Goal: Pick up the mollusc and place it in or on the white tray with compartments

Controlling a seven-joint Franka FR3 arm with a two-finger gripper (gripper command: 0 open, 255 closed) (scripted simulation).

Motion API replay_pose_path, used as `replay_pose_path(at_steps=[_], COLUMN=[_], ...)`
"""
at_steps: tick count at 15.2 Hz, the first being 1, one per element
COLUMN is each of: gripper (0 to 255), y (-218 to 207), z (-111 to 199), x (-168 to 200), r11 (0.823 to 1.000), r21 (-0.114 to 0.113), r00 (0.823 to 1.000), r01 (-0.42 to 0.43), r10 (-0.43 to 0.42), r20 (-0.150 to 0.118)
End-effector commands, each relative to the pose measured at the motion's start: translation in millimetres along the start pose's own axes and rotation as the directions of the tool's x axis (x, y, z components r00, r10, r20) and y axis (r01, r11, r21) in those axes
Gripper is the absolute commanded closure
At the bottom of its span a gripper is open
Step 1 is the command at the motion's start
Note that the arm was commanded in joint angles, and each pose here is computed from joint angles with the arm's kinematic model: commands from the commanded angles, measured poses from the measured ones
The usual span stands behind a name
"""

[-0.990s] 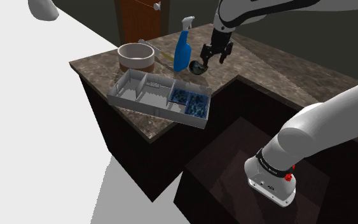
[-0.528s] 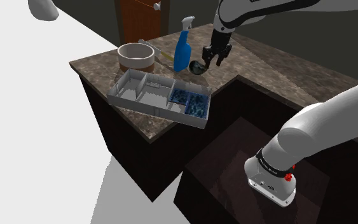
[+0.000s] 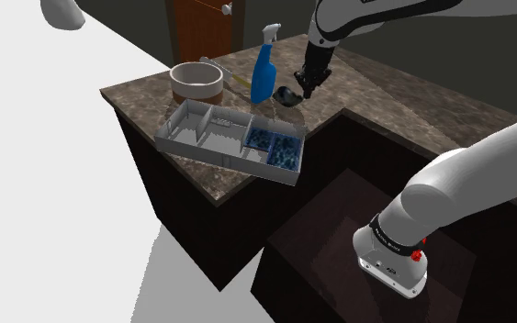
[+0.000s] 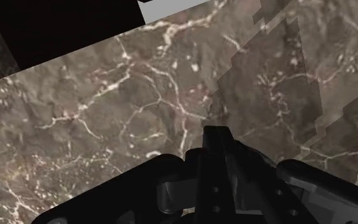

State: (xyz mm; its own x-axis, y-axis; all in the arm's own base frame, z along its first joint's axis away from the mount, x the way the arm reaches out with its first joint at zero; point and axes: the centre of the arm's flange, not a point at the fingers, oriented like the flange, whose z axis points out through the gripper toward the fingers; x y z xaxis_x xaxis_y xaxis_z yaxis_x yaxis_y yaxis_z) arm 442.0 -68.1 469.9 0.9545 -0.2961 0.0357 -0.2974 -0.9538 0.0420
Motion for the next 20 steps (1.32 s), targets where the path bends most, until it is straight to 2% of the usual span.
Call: replay_pose_path(at_steps=[1, 2, 5, 7, 9, 17, 20], gripper=[255, 0, 0, 0, 0, 0, 0], y=[0.0, 0.0, -12.4, -24.7, -40.3, -40.7, -40.7], z=[0.0, 0.0, -2.4, -2.4, -1.2, 38.3, 38.3], x=[0.0, 0.0, 47.3, 77.6, 106.3, 100.9, 100.9], r11=[1.000, 1.000, 0.987, 0.964, 0.930, 0.929, 0.929], r21=[0.000, 0.000, 0.016, 0.033, 0.053, 0.054, 0.054], r00=[1.000, 1.000, 0.985, 0.958, 0.919, 0.918, 0.918], r01=[0.000, 0.000, 0.160, 0.264, 0.363, 0.366, 0.366], r10=[0.000, 0.000, -0.161, -0.266, -0.367, -0.370, -0.370], r20=[0.000, 0.000, 0.064, 0.104, 0.143, 0.144, 0.144])
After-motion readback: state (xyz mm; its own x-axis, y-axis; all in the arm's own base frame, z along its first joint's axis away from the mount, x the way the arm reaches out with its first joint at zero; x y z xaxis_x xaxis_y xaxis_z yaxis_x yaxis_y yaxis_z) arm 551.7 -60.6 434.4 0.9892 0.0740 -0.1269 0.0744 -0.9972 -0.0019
